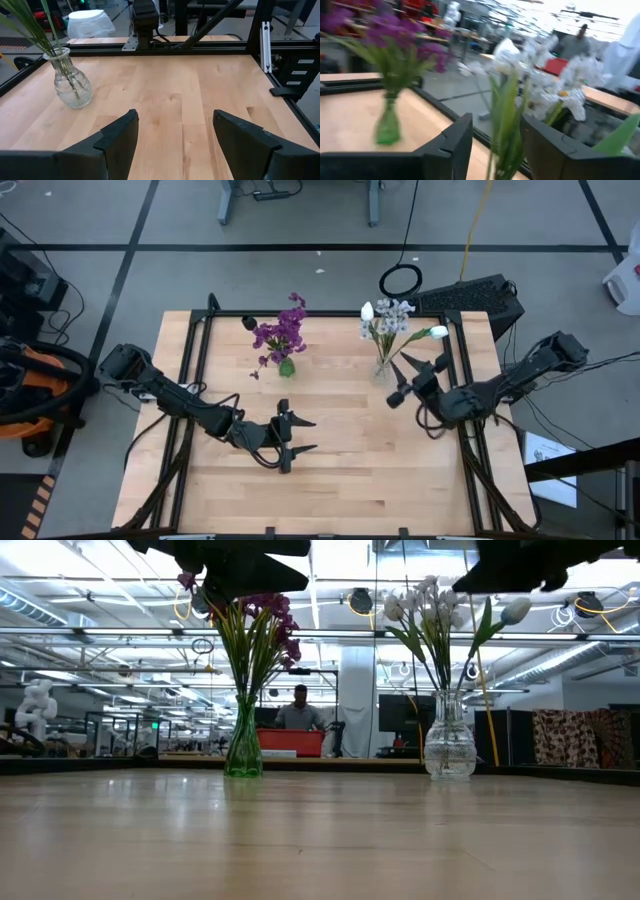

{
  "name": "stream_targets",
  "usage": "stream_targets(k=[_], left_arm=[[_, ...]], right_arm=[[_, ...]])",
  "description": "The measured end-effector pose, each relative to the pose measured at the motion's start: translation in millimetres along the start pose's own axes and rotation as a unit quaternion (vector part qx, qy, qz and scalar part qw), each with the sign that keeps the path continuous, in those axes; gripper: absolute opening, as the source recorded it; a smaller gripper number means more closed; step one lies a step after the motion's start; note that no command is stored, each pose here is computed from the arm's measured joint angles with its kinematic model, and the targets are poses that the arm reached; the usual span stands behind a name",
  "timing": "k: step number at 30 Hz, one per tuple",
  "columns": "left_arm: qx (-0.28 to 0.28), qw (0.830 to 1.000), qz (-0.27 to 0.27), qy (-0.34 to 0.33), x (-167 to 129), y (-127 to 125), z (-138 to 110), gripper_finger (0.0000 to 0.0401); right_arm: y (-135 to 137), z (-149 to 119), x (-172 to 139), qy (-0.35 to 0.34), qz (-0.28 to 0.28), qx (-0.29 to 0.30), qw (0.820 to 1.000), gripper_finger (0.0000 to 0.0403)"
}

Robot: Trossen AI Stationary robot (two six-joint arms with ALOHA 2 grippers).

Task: Sort flowers into vase by color
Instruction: Return to Home Position

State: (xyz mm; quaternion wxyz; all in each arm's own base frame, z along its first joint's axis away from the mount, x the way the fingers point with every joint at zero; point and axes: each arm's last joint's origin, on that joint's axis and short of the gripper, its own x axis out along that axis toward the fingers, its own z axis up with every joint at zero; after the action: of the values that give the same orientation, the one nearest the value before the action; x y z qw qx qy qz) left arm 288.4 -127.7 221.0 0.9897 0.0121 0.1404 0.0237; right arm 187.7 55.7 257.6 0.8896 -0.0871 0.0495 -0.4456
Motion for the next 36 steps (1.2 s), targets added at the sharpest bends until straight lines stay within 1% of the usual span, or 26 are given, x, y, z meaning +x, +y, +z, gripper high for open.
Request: stream_targets(k=[4,8,12,15,17,20,24,26,29,32,34,36], left_arm=[[0.001,1.0,0.0,0.001,0,0,0,0.0262],[0.004,1.0,0.002,0.001,0,1,0,0.0262],[0.002,1.0,0.008,0.001,2,5,0,0.0262],[0.0,1.0,0.011,0.001,3,7,0,0.0262],[0.0,1.0,0.012,0.001,3,7,1,0.0262],[-0.012,1.0,0.014,0.001,4,8,1,0.0262],[-0.031,0.999,0.014,0.006,6,7,-3,0.0262],[-0.047,0.999,0.014,0.009,8,6,-5,0.0262],[-0.053,0.998,0.012,0.025,11,2,-15,0.0259],[-0.055,0.998,0.005,0.02,15,-4,-20,0.0236],[-0.05,0.999,-0.006,0.011,16,-9,-21,0.0207],[-0.039,0.999,-0.018,0.007,17,-13,-22,0.017]], right_arm=[[-3,8,-23,-0.017,0.06,0.002,0.998,0.0159],[-5,11,-48,-0.032,0.155,0.022,0.987,0.0157],[-4,2,-67,-0.017,0.262,0.04,0.964,0.0146],[-1,-12,-75,0.025,0.334,0.051,0.941,0.0134],[2,-20,-78,0.06,0.362,0.057,0.929,0.0126],[10,-31,-79,0.089,0.363,0.057,0.926,0.0114],[23,-43,-81,0.103,0.346,0.046,0.931,0.0099],[29,-50,-81,0.112,0.34,0.039,0.933,0.009],[39,-60,-83,0.123,0.336,0.034,0.933,0.0075],[48,-64,-83,0.123,0.335,0.037,0.933,0.005],[55,-64,-82,0.12,0.348,0.04,0.929,0.0028],[59,-62,-81,0.115,0.374,0.031,0.92,0.0008]])
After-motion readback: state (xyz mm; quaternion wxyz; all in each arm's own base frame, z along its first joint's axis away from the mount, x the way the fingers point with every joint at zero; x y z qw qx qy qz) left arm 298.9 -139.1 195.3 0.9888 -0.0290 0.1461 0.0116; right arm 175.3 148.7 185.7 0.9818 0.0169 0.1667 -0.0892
